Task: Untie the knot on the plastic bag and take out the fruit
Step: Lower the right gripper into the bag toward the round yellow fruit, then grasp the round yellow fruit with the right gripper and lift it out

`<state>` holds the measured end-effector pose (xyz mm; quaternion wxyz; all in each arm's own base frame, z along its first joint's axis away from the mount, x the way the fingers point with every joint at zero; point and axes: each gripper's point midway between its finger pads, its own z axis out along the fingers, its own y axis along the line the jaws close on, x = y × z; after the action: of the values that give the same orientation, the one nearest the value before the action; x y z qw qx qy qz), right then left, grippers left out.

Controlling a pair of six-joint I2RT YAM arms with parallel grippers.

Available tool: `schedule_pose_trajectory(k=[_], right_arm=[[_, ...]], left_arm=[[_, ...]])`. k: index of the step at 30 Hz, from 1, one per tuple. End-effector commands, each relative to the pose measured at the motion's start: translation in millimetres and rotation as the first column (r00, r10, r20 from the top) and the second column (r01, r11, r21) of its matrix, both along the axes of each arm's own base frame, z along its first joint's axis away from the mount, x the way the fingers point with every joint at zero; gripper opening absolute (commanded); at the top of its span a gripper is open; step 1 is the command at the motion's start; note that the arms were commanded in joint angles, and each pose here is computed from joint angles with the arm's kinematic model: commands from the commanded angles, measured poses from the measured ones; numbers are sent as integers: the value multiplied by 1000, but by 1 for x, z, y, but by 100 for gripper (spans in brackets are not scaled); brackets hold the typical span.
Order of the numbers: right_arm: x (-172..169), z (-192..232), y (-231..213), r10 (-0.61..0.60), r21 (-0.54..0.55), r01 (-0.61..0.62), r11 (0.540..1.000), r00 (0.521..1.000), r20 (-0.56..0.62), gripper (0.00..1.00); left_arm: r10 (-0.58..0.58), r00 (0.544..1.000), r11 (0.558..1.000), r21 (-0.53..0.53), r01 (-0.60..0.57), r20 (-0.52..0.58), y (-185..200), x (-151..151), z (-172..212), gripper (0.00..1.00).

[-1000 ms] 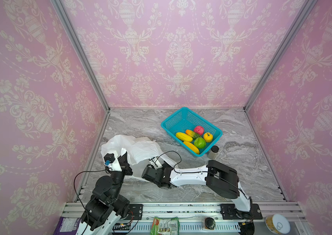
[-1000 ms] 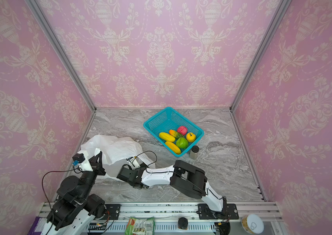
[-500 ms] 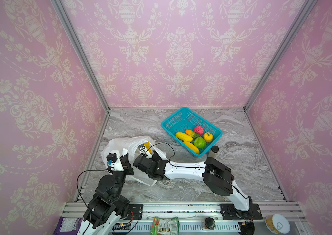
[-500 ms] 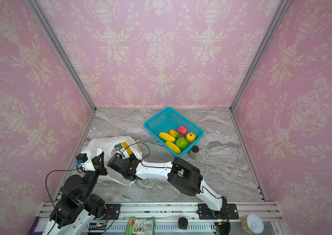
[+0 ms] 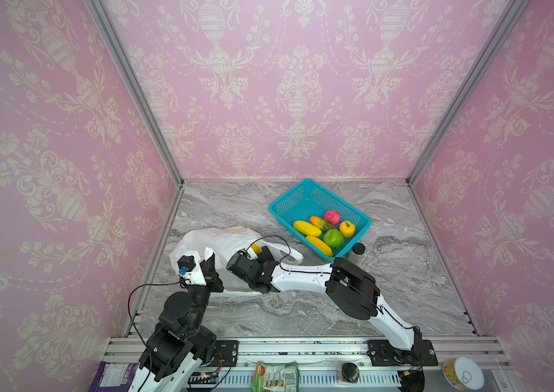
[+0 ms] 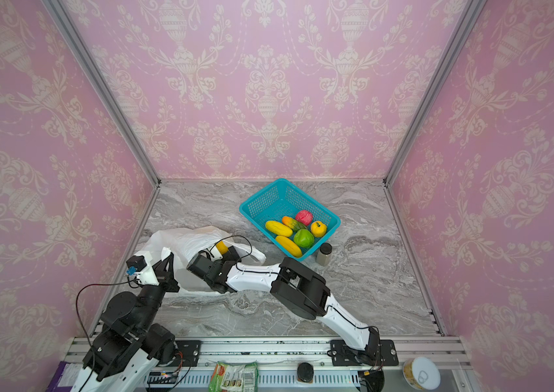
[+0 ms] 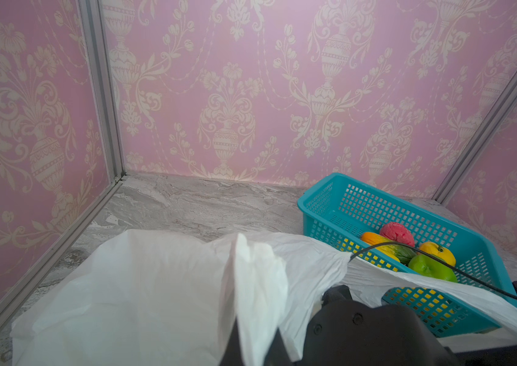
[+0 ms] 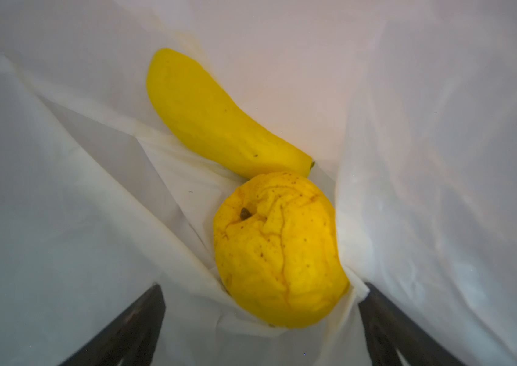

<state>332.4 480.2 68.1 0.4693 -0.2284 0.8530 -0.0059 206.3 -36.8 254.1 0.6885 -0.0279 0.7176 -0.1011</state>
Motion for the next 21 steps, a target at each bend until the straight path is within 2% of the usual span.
schedule_pose_trajectory(k=[1,5,7,11,15,21], right_arm=[[-11,40,19,83,68,-87,994,994,64,95],[-42,54,42,219,96,-230,969,969,115,88],[-47,57,49,244,99,-256,962,963,118,83],[-38,48,54,228,79,-234,969,971,75,74],[-16,33,50,164,22,-166,986,984,72,79],[19,24,20,18,-97,-8,995,995,102,84]], left_arm=[[-24,999,1000,-10,25,33,-2,-4,12,0],[-27,999,1000,-9,27,33,-3,-4,12,0],[-31,999,999,-11,31,34,-4,-4,12,0],[-29,999,1000,-10,29,33,-3,-5,14,0],[-39,999,999,-13,39,28,-5,-5,12,0],[-37,999,999,-9,37,18,-3,-7,13,0]])
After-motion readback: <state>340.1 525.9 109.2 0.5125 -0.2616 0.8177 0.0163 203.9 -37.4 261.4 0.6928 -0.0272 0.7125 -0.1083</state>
